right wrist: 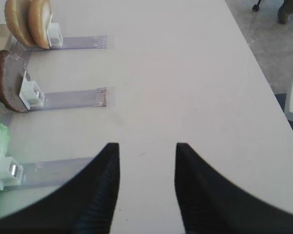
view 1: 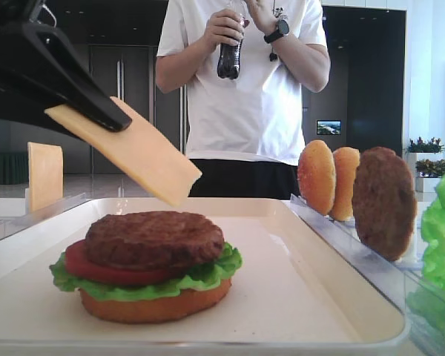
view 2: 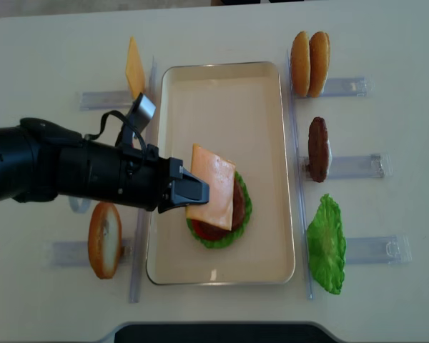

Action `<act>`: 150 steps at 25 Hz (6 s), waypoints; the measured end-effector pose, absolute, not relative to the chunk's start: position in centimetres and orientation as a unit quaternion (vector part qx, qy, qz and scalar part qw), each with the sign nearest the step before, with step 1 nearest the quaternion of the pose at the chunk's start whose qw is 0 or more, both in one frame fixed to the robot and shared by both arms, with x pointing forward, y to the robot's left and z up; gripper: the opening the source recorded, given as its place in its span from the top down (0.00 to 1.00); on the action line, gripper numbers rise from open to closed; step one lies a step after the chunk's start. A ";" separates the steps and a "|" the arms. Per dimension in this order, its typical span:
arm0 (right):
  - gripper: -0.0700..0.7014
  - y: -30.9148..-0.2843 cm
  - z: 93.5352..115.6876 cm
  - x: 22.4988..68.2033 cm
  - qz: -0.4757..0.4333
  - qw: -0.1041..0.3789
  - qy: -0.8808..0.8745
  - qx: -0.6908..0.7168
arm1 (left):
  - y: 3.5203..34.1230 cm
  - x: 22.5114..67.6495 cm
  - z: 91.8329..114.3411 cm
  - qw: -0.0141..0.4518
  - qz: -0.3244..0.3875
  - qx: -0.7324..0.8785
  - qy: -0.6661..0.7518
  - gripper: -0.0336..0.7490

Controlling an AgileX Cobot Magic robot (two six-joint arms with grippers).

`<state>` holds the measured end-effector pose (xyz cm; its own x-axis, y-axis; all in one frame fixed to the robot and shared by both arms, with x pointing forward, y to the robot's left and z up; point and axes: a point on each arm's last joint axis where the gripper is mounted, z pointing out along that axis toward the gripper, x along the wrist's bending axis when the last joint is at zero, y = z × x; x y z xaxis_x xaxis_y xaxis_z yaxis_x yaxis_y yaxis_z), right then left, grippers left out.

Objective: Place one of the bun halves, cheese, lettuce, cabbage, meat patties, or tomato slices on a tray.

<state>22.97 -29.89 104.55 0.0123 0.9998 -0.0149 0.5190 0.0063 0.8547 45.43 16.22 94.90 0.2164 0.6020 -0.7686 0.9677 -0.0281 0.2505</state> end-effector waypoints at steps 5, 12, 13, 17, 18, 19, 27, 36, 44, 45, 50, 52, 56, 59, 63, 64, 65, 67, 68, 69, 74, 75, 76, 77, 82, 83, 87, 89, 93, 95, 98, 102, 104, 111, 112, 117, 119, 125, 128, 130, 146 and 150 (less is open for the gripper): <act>0.53 -29.9 104.6 23.0 0.340 0.353 0.615 0.617 | 16.1 45.8 94.0 0.384 -0.240 0.676 0.582 0.92; 0.53 -29.9 104.6 23.0 0.340 0.353 0.615 0.617 | 15.8 46.1 92.7 0.386 -0.257 0.671 0.579 0.92; 0.53 -29.9 104.6 23.0 0.340 0.353 0.615 0.617 | 15.7 46.1 92.7 0.386 -0.258 0.671 0.578 0.92; 0.53 -29.9 104.6 23.0 0.340 0.353 0.615 0.617 | 15.7 46.1 92.7 0.388 -0.257 0.672 0.576 0.92; 0.53 -29.9 104.6 23.0 0.340 0.353 0.615 0.617 | 15.7 46.1 92.7 0.388 -0.257 0.672 0.576 0.92; 0.53 -29.9 104.6 23.0 0.340 0.353 0.615 0.617 | 15.7 46.1 92.7 0.388 -0.257 0.672 0.576 0.92; 0.53 -29.9 104.6 23.0 0.340 0.353 0.615 0.617 | 15.8 45.9 92.6 0.376 -0.258 0.684 0.570 0.89; 0.53 -29.9 104.6 23.0 0.340 0.353 0.615 0.617 | 15.9 45.8 92.5 0.365 -0.262 0.685 0.573 0.55; 0.53 -29.9 104.6 23.0 0.340 0.353 0.615 0.617 | 15.9 45.8 92.4 0.361 -0.265 0.678 0.583 0.36; 0.53 -29.9 104.6 23.0 0.340 0.353 0.615 0.617 | 15.9 45.8 92.5 0.361 -0.265 0.677 0.584 0.34; 0.53 -29.9 104.6 23.0 0.340 0.353 0.615 0.617 | 15.9 45.9 93.0 0.356 -0.263 0.679 0.585 0.31; 0.53 -29.9 104.6 23.0 0.340 0.353 0.615 0.617 | 15.9 46.4 93.5 0.348 -0.256 0.685 0.587 0.30; 0.53 -29.9 104.6 23.0 0.340 0.353 0.615 0.617 | 16.1 47.4 94.0 0.316 -0.232 0.696 0.601 0.30; 0.53 -29.9 104.6 23.0 0.340 0.353 0.615 0.617 | 16.3 47.7 94.1 0.299 -0.227 0.699 0.609 0.30; 0.53 -29.9 104.6 23.0 0.340 0.353 0.615 0.617 | 16.3 48.0 94.4 0.293 -0.224 0.698 0.613 0.30; 0.53 -29.9 104.6 23.0 0.340 0.353 0.615 0.617 | 16.3 48.1 94.5 0.292 -0.222 0.698 0.614 0.30; 0.53 -29.9 104.6 23.0 0.340 0.353 0.615 0.617 | 16.3 48.2 94.5 0.290 -0.221 0.698 0.616 0.30; 0.53 -29.9 104.6 23.0 0.340 0.353 0.615 0.617 | 16.3 48.4 94.7 0.287 -0.216 0.701 0.616 0.30; 0.53 -29.9 104.6 23.0 0.340 0.353 0.615 0.617 | 16.3 48.5 94.8 0.287 -0.214 0.703 0.615 0.30; 0.53 -29.9 104.6 23.0 0.340 0.353 0.615 0.617 | 16.2 48.7 95.0 0.288 -0.211 0.704 0.614 0.30; 0.53 -29.9 104.6 23.0 0.340 0.353 0.615 0.617 | 16.2 49.0 95.3 0.284 -0.207 0.703 0.619 0.30; 0.53 -29.9 104.6 23.0 0.340 0.353 0.615 0.617 | 16.3 49.0 95.3 0.283 -0.206 0.703 0.619 0.30; 0.53 -29.9 104.6 23.0 0.340 0.353 0.615 0.617 | 16.3 49.0 95.2 0.282 -0.205 0.704 0.618 0.30; 0.53 -29.9 104.6 23.0 0.340 0.353 0.615 0.617 | 16.3 49.0 95.2 0.281 -0.205 0.705 0.618 0.30; 0.53 -29.9 104.6 23.0 0.340 0.353 0.615 0.617 | 16.3 49.0 95.2 0.280 -0.204 0.701 0.624 0.30; 0.53 -29.9 104.6 23.0 0.340 0.353 0.615 0.617 | 16.3 49.0 95.2 0.279 -0.204 0.698 0.627 0.30; 0.53 -29.9 104.6 23.0 0.340 0.353 0.615 0.617 | 16.4 49.1 95.1 0.275 -0.198 0.695 0.635 0.30; 0.53 -29.9 104.6 23.0 0.340 0.353 0.615 0.617 | 16.5 49.2 95.2 0.272 -0.195 0.696 0.635 0.30; 0.53 -29.9 104.6 23.0 0.340 0.353 0.615 0.617 | 16.5 49.8 95.7 0.267 -0.183 0.700 0.637 0.30; 0.53 -29.9 104.6 23.0 0.340 0.353 0.615 0.617 | 16.5 50.0 96.0 0.265 -0.179 0.702 0.636 0.30; 0.53 -29.9 104.6 23.0 0.340 0.353 0.615 0.617 | 16.5 50.0 96.1 0.261 -0.181 0.705 0.634 0.30; 0.53 -29.9 104.6 23.0 0.340 0.353 0.615 0.617 | 16.5 49.8 96.1 0.253 -0.186 0.712 0.628 0.30; 0.53 -29.9 104.6 23.0 0.340 0.353 0.615 0.617 | 16.6 49.8 96.2 0.248 -0.184 0.720 0.622 0.30; 0.53 -29.8 104.6 23.0 0.342 0.352 0.615 0.617 | 16.7 50.9 97.9 0.226 -0.162 0.743 0.609 0.30; 0.53 -29.9 104.6 23.0 0.340 0.353 0.615 0.617 | 16.8 51.1 98.2 0.217 -0.157 0.747 0.609 0.30; 0.53 -29.9 104.6 23.0 0.340 0.353 0.615 0.617 | 17.3 52.2 100.0 0.186 -0.119 0.763 0.607 0.30; 0.53 -29.9 104.6 23.0 0.340 0.353 0.615 0.617 | 17.6 52.6 100.8 0.167 -0.100 0.769 0.608 0.32; 0.53 -29.9 104.6 23.0 0.340 0.353 0.615 0.617 | 19.0 53.6 103.6 0.095 -0.035 0.787 0.609 0.37; 0.53 -29.8 104.6 23.0 0.342 0.352 0.615 0.617 | 19.3 53.7 104.2 0.079 -0.024 0.790 0.607 0.38; 0.53 -29.9 104.6 23.0 0.340 0.353 0.615 0.617 | 19.9 53.9 104.3 0.076 -0.023 0.785 0.614 0.38; 0.53 -29.9 104.6 23.0 0.340 0.353 0.615 0.617 | 33.1 54.6 105.6 0.055 0.044 0.673 0.736 0.38; 0.53 -29.8 104.6 23.0 0.342 0.352 0.615 0.617 | 33.8 54.1 106.4 0.059 0.056 0.669 0.739 0.38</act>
